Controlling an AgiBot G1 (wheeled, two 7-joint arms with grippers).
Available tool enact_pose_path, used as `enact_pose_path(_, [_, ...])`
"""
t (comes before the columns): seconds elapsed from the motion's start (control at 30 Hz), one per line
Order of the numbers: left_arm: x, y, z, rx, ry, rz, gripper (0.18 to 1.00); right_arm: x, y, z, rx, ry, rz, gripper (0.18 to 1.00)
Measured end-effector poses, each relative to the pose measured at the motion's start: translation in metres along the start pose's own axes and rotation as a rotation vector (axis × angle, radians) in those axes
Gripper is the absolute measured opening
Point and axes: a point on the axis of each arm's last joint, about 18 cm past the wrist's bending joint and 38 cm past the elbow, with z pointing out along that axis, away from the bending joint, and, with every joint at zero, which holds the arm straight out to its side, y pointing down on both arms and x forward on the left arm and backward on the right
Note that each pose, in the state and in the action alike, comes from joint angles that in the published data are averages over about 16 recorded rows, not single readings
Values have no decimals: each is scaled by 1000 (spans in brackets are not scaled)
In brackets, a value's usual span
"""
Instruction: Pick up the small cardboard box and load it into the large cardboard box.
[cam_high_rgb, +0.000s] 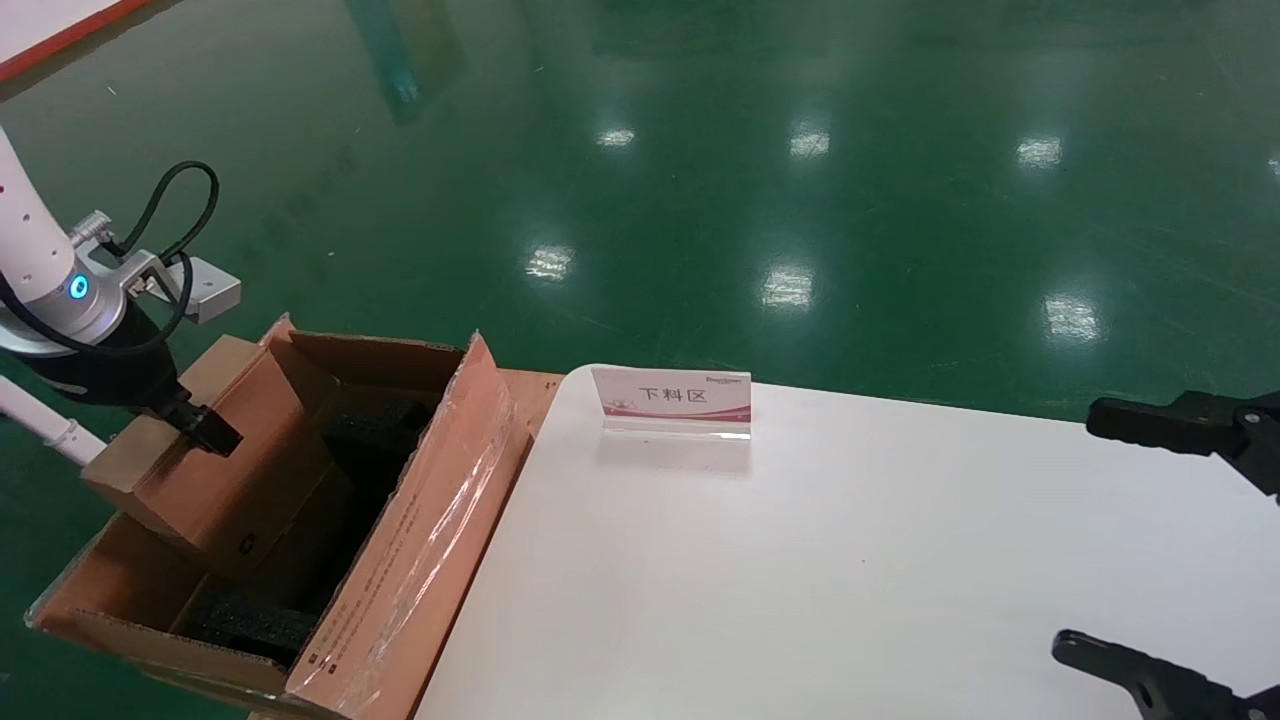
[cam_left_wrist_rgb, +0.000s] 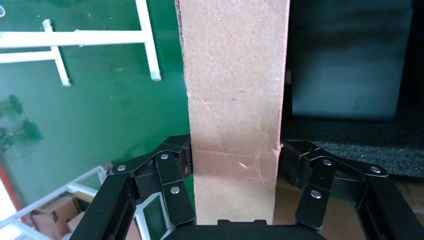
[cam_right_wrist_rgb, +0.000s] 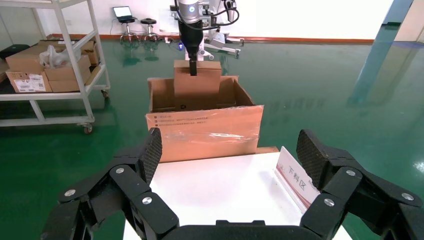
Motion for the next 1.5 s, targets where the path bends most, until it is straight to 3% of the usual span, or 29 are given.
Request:
enact_pose_path(0.6, [0, 1, 1, -8, -7, 3, 416, 0, 0, 0, 0, 0, 0, 1001])
enact_pose_path(0.8, [-1, 1, 1, -8, -7, 3, 491, 0, 0, 0, 0, 0, 0, 1001])
enact_pose_path(1.13, [2, -2, -3, 10, 2, 17, 701, 0, 0, 0, 0, 1, 0, 1001])
enact_pose_path(1.5, [25, -18, -35, 197, 109, 169, 909, 0, 0, 0, 0, 1, 0, 1001])
